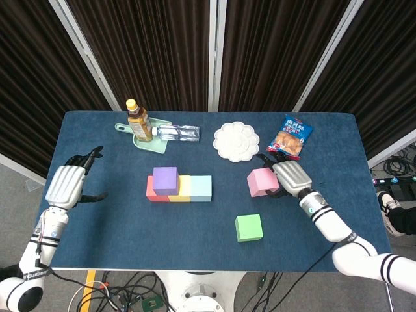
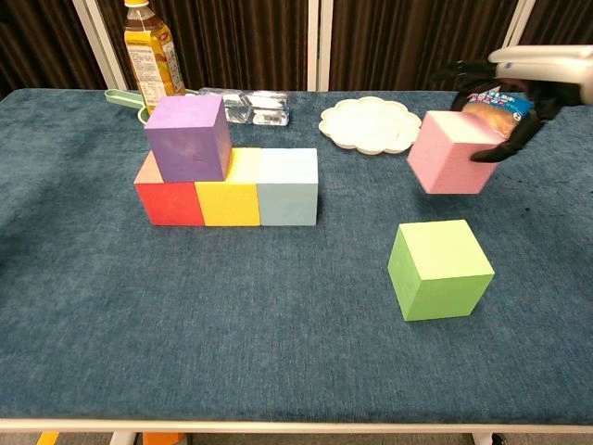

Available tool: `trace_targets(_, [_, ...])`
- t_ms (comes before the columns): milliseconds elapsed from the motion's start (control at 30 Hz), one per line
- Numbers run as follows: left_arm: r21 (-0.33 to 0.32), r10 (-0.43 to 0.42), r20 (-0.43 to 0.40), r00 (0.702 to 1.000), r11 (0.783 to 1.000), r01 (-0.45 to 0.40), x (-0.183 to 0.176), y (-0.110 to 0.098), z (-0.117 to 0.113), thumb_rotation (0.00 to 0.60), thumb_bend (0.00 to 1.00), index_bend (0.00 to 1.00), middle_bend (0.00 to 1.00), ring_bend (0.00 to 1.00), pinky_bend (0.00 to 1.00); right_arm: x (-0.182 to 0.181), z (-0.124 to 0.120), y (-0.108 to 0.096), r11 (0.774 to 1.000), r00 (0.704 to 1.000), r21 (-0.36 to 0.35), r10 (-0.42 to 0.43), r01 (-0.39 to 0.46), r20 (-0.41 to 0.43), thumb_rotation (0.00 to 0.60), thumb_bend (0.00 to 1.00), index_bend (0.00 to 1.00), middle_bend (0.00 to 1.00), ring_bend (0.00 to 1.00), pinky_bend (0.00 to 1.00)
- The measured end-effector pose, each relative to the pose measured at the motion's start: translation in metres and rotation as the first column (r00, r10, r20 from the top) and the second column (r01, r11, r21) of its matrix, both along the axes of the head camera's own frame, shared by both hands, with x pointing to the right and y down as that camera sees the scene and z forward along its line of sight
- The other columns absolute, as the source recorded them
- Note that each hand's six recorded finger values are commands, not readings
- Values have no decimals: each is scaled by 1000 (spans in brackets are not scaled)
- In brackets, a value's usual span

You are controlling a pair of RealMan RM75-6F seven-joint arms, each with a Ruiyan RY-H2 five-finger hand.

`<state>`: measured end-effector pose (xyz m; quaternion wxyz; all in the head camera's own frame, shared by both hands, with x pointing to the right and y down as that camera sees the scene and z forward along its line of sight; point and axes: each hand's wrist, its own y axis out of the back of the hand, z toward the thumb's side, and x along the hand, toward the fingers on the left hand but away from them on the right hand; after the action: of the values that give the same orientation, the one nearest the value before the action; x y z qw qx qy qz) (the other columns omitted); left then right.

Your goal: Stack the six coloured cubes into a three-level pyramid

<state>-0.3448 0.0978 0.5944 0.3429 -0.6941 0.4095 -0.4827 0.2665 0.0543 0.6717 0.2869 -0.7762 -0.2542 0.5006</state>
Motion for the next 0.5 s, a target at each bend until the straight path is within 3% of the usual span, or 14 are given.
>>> trace_targets(367, [-5, -20, -11, 1000, 1000, 20, -10, 1, 4, 600, 54, 73, 195, 252, 220, -71, 29, 7, 999, 1000, -41, 12, -12, -16, 600, 169, 0, 330, 0, 0])
trace_targets(500, [-2, -25, -18, 1000, 1000, 25, -10, 1, 4, 600, 53, 73, 195, 252, 220, -84, 33, 10, 999, 999, -48, -22, 20, -38, 600, 145, 0, 156, 0, 0])
